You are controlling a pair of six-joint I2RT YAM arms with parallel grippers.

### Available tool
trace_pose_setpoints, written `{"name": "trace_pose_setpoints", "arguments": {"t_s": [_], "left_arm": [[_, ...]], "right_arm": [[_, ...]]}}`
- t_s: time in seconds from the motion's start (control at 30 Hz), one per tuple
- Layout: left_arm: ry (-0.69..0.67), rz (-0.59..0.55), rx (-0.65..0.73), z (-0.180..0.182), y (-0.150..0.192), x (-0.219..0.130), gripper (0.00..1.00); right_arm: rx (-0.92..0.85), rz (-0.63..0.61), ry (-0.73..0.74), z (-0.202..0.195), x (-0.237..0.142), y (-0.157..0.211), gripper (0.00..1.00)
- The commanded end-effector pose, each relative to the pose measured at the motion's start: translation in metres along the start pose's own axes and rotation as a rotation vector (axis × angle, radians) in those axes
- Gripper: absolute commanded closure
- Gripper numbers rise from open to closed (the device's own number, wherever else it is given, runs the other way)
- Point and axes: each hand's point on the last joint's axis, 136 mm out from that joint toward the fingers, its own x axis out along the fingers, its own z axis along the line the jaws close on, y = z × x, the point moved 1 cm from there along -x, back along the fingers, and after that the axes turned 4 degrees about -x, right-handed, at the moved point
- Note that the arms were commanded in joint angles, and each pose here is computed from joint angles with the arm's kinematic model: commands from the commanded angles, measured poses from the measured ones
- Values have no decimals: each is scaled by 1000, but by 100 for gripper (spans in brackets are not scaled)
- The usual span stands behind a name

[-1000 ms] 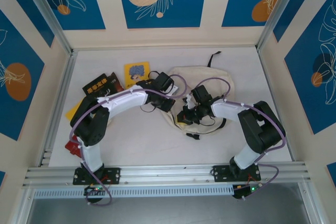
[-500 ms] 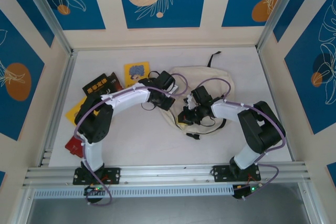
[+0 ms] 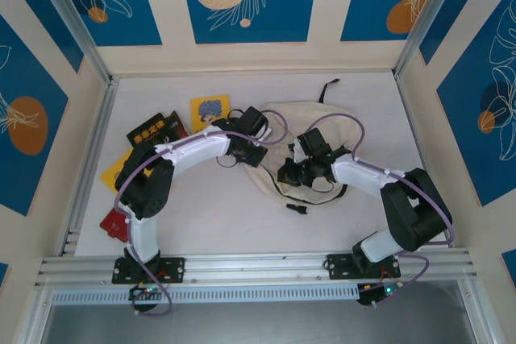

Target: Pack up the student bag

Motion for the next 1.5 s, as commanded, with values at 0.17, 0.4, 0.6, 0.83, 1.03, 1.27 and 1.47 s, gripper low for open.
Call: {"name": "trace_pose_setpoints", "arguments": {"t_s": [0.17,0.4,0.6,0.83,1.03,1.27,1.47], "left_arm": [[-149,-96,-120,47,-27,-11,100],[-46,-176,-286,49,-39,-47,56],[0,-235,-445,66,-26,-76,38],[143,-243,-496,48,-5,-79,38],[287,-232,-554,30,0,-59,40],[338,-217,-578,25,-15,-31,38],[276,-199,-609,35,-15,-12,59]], "right_arm": [[45,-1,59,-3,-15,6,100],[-5,-3,-64,34,-8,-22,100],[-27,-18,-36,45,2,-53,100],[-49,-71,94,41,4,-100,100],[-92,-76,47,59,-2,-115,100],[-99,-56,18,64,-8,-107,100],[-84,-64,30,61,-11,-108,100]]}}
